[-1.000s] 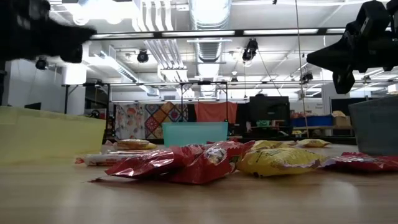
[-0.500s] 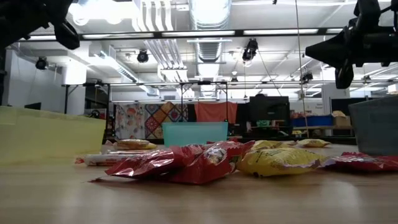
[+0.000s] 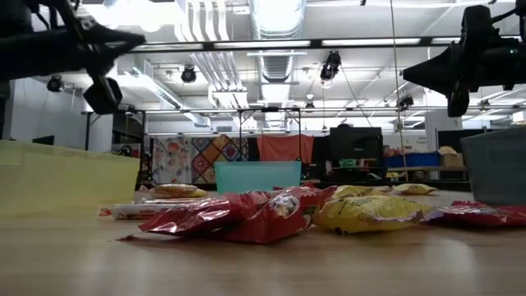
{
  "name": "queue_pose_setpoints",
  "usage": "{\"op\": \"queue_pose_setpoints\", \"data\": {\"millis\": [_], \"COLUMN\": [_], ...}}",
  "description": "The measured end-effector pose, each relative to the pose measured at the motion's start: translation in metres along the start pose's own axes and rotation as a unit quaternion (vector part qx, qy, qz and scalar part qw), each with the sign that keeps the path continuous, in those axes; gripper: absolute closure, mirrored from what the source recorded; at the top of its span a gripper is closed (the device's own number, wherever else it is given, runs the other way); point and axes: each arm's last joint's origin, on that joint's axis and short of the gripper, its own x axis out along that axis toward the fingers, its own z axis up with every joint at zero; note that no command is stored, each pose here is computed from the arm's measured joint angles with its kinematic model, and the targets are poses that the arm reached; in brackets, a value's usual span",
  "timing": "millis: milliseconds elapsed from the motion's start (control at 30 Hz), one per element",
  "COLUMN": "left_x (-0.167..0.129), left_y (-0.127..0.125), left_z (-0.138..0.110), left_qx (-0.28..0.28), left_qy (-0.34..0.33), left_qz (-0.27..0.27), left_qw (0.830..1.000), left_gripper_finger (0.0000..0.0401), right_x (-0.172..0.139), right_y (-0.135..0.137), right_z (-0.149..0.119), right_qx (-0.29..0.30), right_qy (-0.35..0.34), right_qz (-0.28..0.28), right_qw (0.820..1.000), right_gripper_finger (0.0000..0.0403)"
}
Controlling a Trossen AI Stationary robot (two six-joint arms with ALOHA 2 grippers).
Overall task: Sort candy
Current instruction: Put the yellow candy into the yellow bin
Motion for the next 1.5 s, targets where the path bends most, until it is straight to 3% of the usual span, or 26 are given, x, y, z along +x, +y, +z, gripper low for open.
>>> {"op": "queue_pose_setpoints", "data": {"millis": [200, 300, 367, 433, 567, 633, 767, 900, 1100, 1300, 1367, 1500], "left_x": [0.015, 0.030, 0.041, 0.050, 0.065, 0.077, 0.103, 0.115, 0.122, 0.128, 0.135, 0.140], "left_y": [0.001, -0.010, -0.018, -0.022, -0.024, -0.028, -0.034, -0.028, -0.017, 0.008, 0.018, 0.042], "left_z": [-0.002, 0.005, 0.010, 0.013, 0.020, 0.022, 0.020, 0.014, 0.003, -0.009, -0.010, -0.011], "left_qx": [0.031, 0.084, 0.154, 0.237, 0.340, 0.393, 0.453, 0.493, 0.494, 0.484, 0.486, 0.489], "left_qy": [0.035, 0.064, 0.107, 0.174, 0.246, 0.285, 0.345, 0.405, 0.444, 0.460, 0.457, 0.477], "left_qz": [0.063, 0.086, 0.113, 0.162, 0.313, 0.318, 0.284, 0.284, 0.268, 0.289, 0.296, 0.315], "left_qw": [0.997, 0.991, 0.976, 0.942, 0.852, 0.814, 0.771, 0.716, 0.698, 0.686, 0.684, 0.659], "left_gripper_finger": [0.0401, 0.0401, 0.0401, 0.0401, 0.0401, 0.0401, 0.0401, 0.0384, 0.0317, 0.0244, 0.0230, 0.0221], "right_x": [0.000, 0.000, 0.000, 0.000, 0.000, 0.000, 0.000, 0.000, 0.000, 0.000, 0.000, 0.000], "right_y": [-0.002, -0.002, -0.002, -0.002, -0.002, -0.002, -0.003, -0.003, -0.004, -0.004, -0.004, -0.004], "right_z": [0.001, 0.001, 0.001, 0.000, 0.000, -0.001, -0.002, -0.003, -0.006, -0.006, -0.006, -0.006], "right_qx": [-0.009, -0.010, -0.008, -0.005, -0.004, -0.003, -0.008, -0.011, 0.006, 0.003, 0.003, 0.002], "right_qy": [-0.015, -0.015, -0.012, -0.010, -0.008, -0.005, 0.002, 0.009, 0.021, 0.025, 0.025, 0.026], "right_qz": [-0.035, -0.035, -0.035, -0.036, -0.034, -0.033, -0.036, -0.038, -0.043, -0.045, -0.045, -0.045], "right_qw": [0.999, 0.999, 0.999, 0.999, 0.999, 0.999, 0.999, 0.999, 0.999, 0.999, 0.999, 0.999], "right_gripper_finger": [0.0374, 0.0374, 0.0374, 0.0374, 0.0374, 0.0374, 0.0374, 0.0374, 0.0374, 0.0374, 0.0374, 0.0374]}}
